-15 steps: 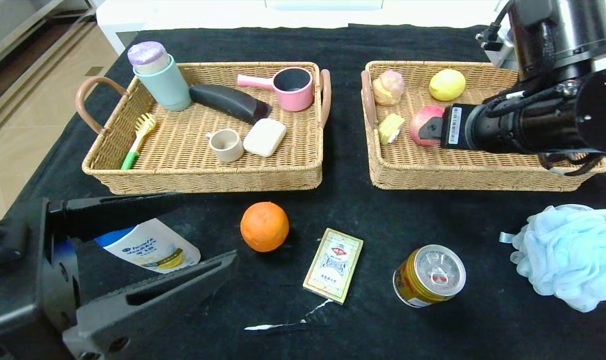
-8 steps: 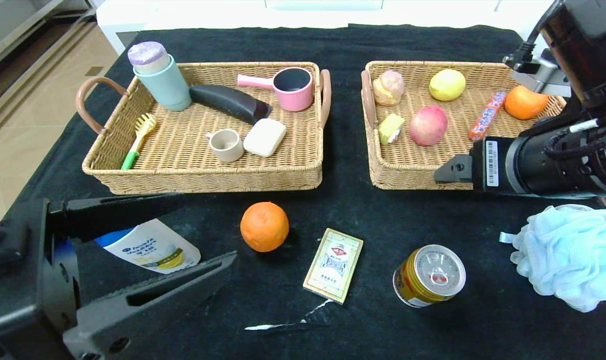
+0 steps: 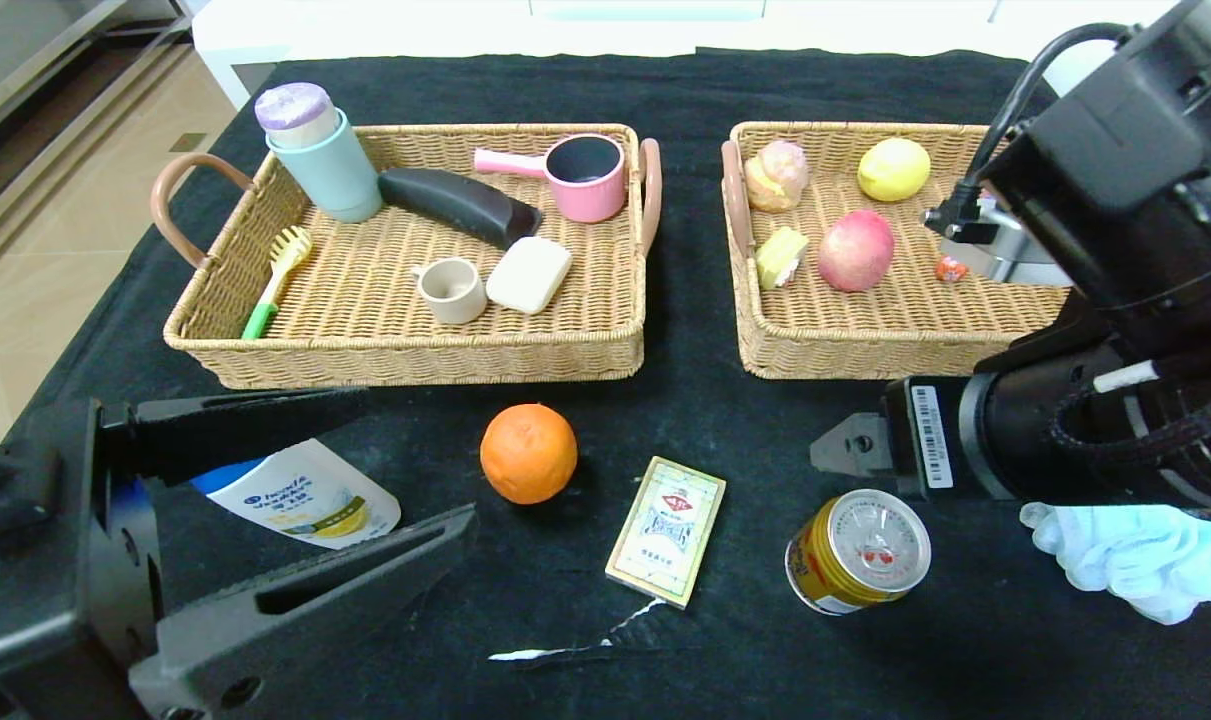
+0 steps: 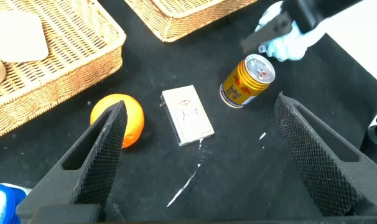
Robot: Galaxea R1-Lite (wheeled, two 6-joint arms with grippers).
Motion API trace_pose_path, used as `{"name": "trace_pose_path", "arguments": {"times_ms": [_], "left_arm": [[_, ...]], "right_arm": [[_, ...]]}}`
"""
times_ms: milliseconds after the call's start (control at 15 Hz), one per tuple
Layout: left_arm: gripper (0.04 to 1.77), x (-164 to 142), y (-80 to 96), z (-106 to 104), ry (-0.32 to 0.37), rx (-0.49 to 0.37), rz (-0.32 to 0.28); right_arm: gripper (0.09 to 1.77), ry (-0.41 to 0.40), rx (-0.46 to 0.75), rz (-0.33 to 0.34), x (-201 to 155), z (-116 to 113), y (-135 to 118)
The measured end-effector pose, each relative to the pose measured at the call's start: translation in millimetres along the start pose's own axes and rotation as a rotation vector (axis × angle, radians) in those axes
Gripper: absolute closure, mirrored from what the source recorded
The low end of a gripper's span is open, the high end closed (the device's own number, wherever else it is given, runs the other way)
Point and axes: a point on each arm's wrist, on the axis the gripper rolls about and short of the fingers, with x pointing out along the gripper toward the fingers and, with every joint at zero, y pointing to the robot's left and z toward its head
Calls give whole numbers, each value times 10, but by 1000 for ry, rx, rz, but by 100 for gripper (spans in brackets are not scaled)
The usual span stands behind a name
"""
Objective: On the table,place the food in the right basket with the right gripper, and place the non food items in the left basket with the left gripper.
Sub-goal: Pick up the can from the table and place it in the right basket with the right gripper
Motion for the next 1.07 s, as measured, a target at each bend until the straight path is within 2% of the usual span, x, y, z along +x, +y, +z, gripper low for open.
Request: {"name": "trace_pose_path", "arguments": {"times_ms": [333, 1067], "left_arm": [[9, 4, 0, -2, 1, 0, 0], [9, -8, 0, 9, -5, 2, 0]], "right_arm": [[16, 61, -20, -39, 225, -106, 106], [16, 138, 5, -131, 586, -193, 110]]}}
